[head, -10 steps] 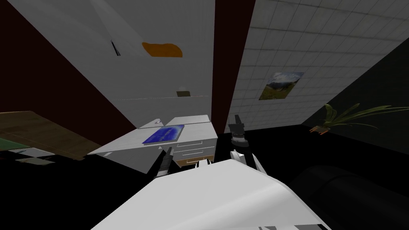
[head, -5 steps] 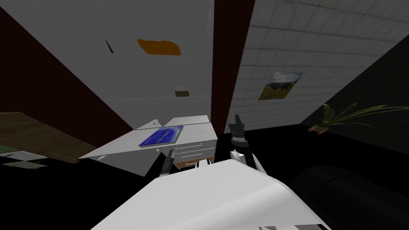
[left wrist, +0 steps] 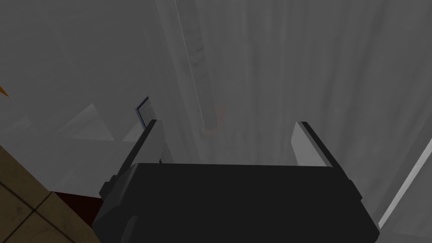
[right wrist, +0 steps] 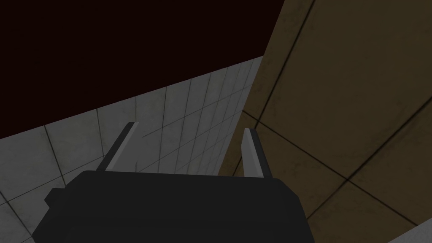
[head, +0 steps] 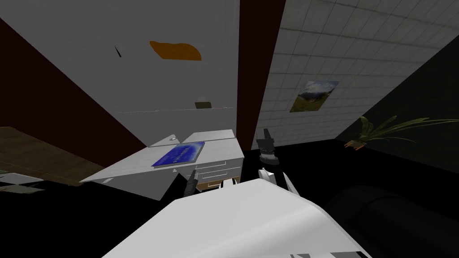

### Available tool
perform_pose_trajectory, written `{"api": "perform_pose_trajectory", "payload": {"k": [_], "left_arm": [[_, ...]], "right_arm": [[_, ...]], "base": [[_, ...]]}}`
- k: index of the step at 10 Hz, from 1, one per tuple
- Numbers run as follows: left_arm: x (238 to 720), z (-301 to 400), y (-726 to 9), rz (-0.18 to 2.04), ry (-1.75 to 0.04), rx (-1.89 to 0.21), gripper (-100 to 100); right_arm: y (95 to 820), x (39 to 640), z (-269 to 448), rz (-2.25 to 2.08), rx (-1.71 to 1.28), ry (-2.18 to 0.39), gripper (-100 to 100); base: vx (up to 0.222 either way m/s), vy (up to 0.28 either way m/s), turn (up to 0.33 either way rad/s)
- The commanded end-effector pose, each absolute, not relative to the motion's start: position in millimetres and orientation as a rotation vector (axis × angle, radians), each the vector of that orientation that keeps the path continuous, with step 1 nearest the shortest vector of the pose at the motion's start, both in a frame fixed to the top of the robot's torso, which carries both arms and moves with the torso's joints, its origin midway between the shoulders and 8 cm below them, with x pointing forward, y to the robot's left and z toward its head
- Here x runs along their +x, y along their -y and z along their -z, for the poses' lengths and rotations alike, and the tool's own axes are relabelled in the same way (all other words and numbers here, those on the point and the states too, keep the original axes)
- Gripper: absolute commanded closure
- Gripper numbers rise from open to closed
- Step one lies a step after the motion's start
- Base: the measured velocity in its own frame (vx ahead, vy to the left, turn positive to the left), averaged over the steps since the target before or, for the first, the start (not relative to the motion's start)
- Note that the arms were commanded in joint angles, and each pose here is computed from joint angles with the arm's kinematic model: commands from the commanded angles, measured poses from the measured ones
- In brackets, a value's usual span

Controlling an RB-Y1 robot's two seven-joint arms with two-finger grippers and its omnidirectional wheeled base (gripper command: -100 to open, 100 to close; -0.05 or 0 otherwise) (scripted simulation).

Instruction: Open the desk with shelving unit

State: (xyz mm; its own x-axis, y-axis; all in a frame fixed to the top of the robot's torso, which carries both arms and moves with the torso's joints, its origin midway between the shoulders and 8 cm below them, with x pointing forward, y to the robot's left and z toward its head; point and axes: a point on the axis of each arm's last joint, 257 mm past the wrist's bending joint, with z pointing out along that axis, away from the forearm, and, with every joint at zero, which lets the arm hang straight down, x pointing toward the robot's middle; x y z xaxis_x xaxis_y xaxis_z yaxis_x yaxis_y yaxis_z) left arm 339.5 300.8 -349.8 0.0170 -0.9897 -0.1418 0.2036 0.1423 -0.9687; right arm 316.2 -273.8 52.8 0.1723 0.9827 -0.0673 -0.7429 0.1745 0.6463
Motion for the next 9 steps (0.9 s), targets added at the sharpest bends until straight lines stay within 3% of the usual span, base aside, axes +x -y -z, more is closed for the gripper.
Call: {"api": "perform_pose_trajectory", "payload": {"k": [1, 4, 5, 9], "left_arm": [[347, 346, -306, 1.193, -1.118, -0.957, -100], [354, 342, -310, 1.192, -1.116, -0.955, -100], [345, 347, -304, 1.193, -1.118, -0.957, 100], [371, 343, -295, 1.224, -1.112, -0.937, 100]], "right_arm": [[274, 316, -53, -1.311, 0.538, -0.543, 0], [274, 316, -53, -1.311, 0.538, -0.542, 0], [274, 316, -53, -1.311, 0.538, -0.543, 0], [274, 316, -53, -1.311, 0.538, -0.542, 0]], "base": [[0.012, -0.022, -0.011], [0.016, -0.031, -0.009], [-0.014, 0.022, 0.020], [-0.052, 0.007, 0.034]]}}
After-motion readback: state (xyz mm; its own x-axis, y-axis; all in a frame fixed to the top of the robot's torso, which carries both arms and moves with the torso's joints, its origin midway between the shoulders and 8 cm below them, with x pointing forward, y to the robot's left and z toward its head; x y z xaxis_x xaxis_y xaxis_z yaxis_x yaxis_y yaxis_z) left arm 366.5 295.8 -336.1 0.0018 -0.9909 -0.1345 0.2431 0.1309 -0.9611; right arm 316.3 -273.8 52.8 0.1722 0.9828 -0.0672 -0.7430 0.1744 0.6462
